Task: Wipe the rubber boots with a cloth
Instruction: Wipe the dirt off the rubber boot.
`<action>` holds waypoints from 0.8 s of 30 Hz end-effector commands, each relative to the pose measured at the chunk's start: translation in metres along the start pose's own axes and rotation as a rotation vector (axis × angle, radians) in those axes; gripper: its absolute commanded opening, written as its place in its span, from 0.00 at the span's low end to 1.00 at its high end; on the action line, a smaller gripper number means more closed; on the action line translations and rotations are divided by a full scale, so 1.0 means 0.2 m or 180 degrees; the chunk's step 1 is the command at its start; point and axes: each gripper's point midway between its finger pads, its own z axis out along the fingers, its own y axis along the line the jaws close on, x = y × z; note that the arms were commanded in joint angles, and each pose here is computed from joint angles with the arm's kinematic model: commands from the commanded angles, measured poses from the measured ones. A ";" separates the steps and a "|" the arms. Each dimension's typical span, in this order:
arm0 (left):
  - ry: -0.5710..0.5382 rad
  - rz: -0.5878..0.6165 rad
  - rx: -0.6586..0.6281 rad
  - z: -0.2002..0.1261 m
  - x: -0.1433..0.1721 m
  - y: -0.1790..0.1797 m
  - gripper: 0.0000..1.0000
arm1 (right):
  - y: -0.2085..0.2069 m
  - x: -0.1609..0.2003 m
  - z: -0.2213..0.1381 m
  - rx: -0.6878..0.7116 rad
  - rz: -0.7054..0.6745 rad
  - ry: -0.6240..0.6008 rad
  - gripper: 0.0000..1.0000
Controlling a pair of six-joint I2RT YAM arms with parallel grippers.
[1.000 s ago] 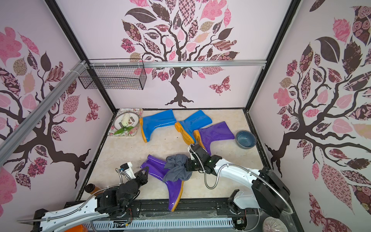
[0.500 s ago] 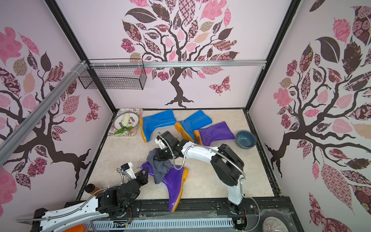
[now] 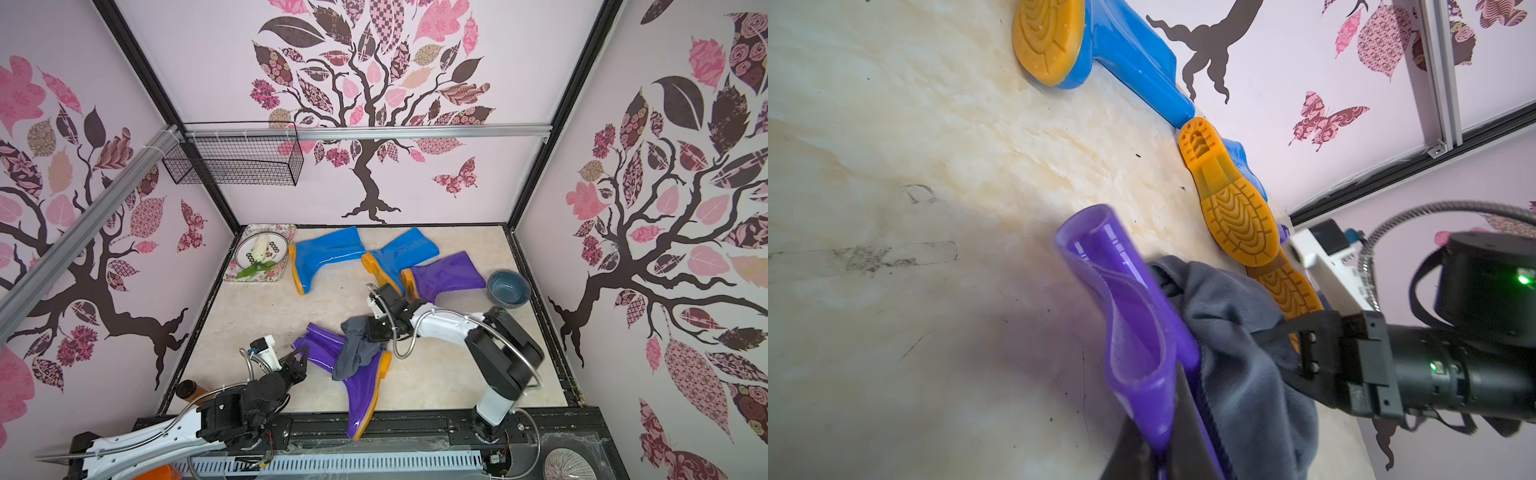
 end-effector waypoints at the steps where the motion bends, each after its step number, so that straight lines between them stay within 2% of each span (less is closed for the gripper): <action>1: 0.0095 0.0619 -0.0556 0.01 0.10 0.32 0.00 | -0.09 0.10 -0.15 0.0343 -0.0160 -0.0031 0.00; 7: 0.0081 0.0639 -0.0587 0.02 0.10 0.33 0.00 | 0.08 0.25 -0.28 0.0094 -0.0367 -0.0007 0.00; 12: 0.0060 0.0666 -0.0601 0.02 0.10 0.33 0.00 | 0.39 0.52 -0.28 -0.0358 -0.0636 0.0203 0.00; 18: 0.0018 0.0678 -0.0596 0.02 0.09 0.33 0.00 | 0.59 0.72 -0.25 -0.0708 -0.0690 0.0286 0.00; 20: 0.0009 0.0682 -0.0595 0.02 0.08 0.32 0.00 | 0.56 0.69 -0.25 -0.0616 -0.0709 0.0185 0.00; 22: 0.0008 0.0684 -0.0592 0.02 0.08 0.32 0.00 | 0.40 0.59 -0.24 -0.0205 -0.0644 -0.0080 0.00; 24: 0.0020 0.0697 -0.0601 0.02 0.09 0.33 0.00 | 0.24 0.51 -0.23 -0.0122 -0.0423 -0.0105 0.00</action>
